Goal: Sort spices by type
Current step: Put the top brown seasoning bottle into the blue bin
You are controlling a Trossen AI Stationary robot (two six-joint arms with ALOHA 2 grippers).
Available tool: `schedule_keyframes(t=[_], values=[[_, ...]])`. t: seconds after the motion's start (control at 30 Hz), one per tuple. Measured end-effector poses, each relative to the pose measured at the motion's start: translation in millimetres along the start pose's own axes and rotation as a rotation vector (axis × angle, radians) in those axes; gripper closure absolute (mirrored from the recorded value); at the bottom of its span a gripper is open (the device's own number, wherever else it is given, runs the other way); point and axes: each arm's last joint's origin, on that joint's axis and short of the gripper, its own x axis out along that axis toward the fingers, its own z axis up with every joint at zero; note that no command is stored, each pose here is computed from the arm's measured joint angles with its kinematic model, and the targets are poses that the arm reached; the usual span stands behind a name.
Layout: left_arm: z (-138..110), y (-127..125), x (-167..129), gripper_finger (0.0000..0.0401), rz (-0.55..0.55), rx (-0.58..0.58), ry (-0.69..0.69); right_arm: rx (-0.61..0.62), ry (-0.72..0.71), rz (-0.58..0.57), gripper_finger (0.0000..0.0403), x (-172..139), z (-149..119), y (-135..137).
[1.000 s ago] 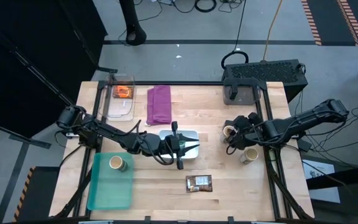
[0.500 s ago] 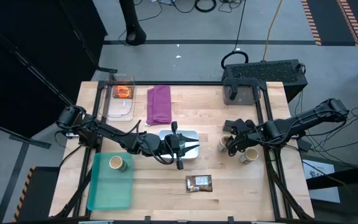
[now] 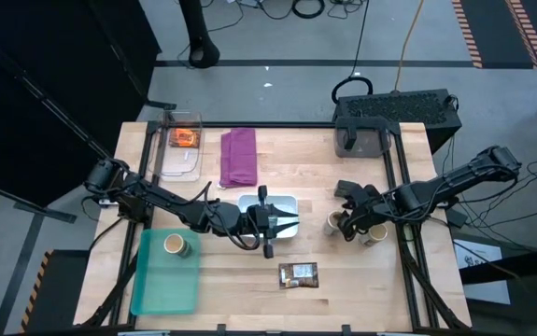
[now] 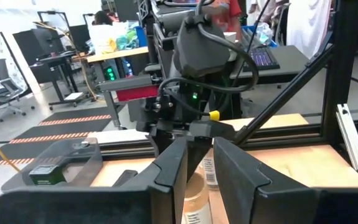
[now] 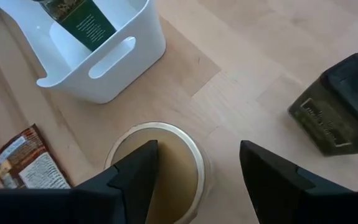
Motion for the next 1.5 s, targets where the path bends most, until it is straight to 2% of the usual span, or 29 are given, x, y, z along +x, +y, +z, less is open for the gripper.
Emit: schedule_keyframes(t=[0.27,0.5,0.63,0.77,1.0,1.23,1.33,1.5], values=[[1,-7,-3,0.0315,-0.019,0.0,-0.004,-0.078,-0.063,-0.032,0.0193,-18,15,8],[-11,-18,6,0.0315,-0.028,-0.014,-0.076,-0.304,-0.156,0.116,0.0193,-38,18,28],[-20,-25,17,0.0315,-0.045,-0.013,-0.115,-0.356,-0.228,0.167,0.0193,-54,11,31],[-24,-32,33,0.0315,-0.051,-0.014,-0.119,-0.333,-0.227,0.192,0.0193,-65,4,27],[-26,-43,55,0.0315,-0.098,-0.001,-0.096,-0.311,-0.163,0.152,0.0193,-68,-8,19],[-16,-51,65,0.0315,-0.132,-0.042,-0.069,-0.298,-0.113,-0.013,0.0193,-67,-12,-1],[-18,-59,73,0.0315,-0.146,-0.041,-0.066,-0.289,-0.153,-0.059,0.0193,-67,-11,-4],[-28,-71,93,0.0315,-0.155,-0.029,-0.032,-0.275,-0.187,-0.07,0.0193,-68,-10,-5]])
